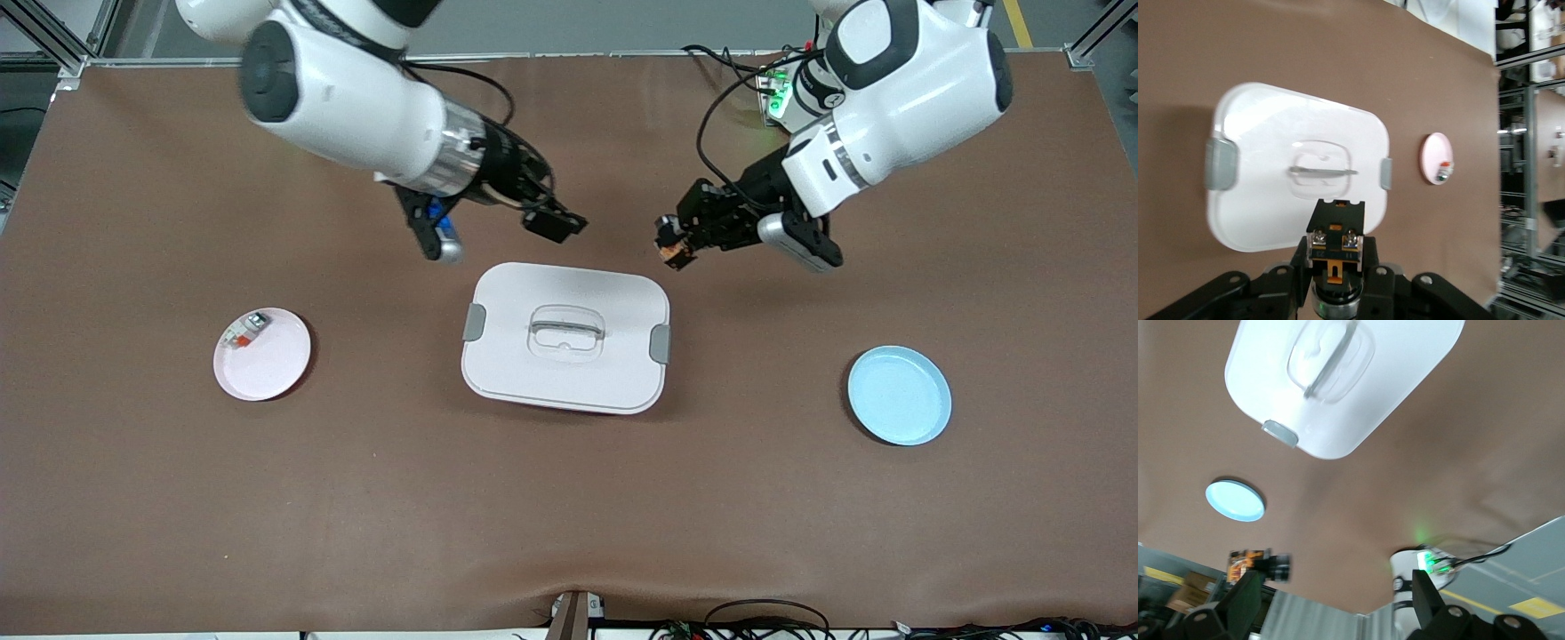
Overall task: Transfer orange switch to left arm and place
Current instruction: 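Open the right gripper and withdraw while the left gripper carries the switch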
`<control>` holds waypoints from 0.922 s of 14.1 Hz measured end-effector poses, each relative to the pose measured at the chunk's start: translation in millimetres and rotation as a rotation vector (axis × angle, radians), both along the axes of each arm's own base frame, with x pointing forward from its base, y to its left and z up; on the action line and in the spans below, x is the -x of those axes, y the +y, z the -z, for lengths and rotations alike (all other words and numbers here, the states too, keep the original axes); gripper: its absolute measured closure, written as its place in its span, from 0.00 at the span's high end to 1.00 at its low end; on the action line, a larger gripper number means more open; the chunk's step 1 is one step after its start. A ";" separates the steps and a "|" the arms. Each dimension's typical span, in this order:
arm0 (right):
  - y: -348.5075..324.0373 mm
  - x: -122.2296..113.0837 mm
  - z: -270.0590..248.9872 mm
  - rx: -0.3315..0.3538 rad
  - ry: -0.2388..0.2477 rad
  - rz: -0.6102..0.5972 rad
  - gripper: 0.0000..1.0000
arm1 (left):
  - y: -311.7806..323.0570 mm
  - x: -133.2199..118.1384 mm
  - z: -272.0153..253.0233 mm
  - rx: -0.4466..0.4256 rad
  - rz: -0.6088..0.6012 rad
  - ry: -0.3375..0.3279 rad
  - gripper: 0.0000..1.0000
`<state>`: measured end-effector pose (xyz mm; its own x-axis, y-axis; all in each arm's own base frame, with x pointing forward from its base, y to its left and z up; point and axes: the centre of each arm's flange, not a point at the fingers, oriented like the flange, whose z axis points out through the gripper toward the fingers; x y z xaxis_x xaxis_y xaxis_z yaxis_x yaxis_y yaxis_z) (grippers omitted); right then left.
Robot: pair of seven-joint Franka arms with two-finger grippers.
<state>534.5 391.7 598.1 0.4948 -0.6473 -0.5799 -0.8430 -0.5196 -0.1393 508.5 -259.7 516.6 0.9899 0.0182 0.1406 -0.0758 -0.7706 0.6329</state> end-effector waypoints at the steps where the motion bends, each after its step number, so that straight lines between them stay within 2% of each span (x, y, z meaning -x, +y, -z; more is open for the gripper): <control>1: -21.0 -3.4 -6.1 0.011 -0.020 -0.044 1.00 | 7.5 -3.6 0.5 -0.050 0.010 -0.023 0.34; 3: -59.7 -6.7 -15.5 0.038 -0.084 -0.136 1.00 | 22.2 -10.6 4.8 -0.152 0.034 -0.059 0.34; 6: -125.6 -6.0 -15.1 0.082 -0.205 -0.299 1.00 | 38.9 -20.7 18.7 -0.315 0.103 -0.094 0.34; 9: -189.2 -2.9 1.4 0.191 -0.305 -0.492 1.00 | 59.6 -35.0 34.4 -0.446 0.235 -0.106 0.34; 11: -221.0 -7.8 11.3 0.252 -0.353 -0.604 1.00 | 80.4 -47.3 47.2 -0.530 0.353 -0.118 0.34; 13: -253.8 -17.3 15.5 0.292 -0.396 -0.694 1.00 | 106.0 -60.2 62.9 -0.574 0.466 -0.128 0.34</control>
<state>551.7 137.9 582.7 0.9660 -0.2188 -0.1374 -0.2373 -0.9618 -0.1363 568.7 -153.6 453.7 0.8523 -0.5101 0.1159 -0.5212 -0.8469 0.1053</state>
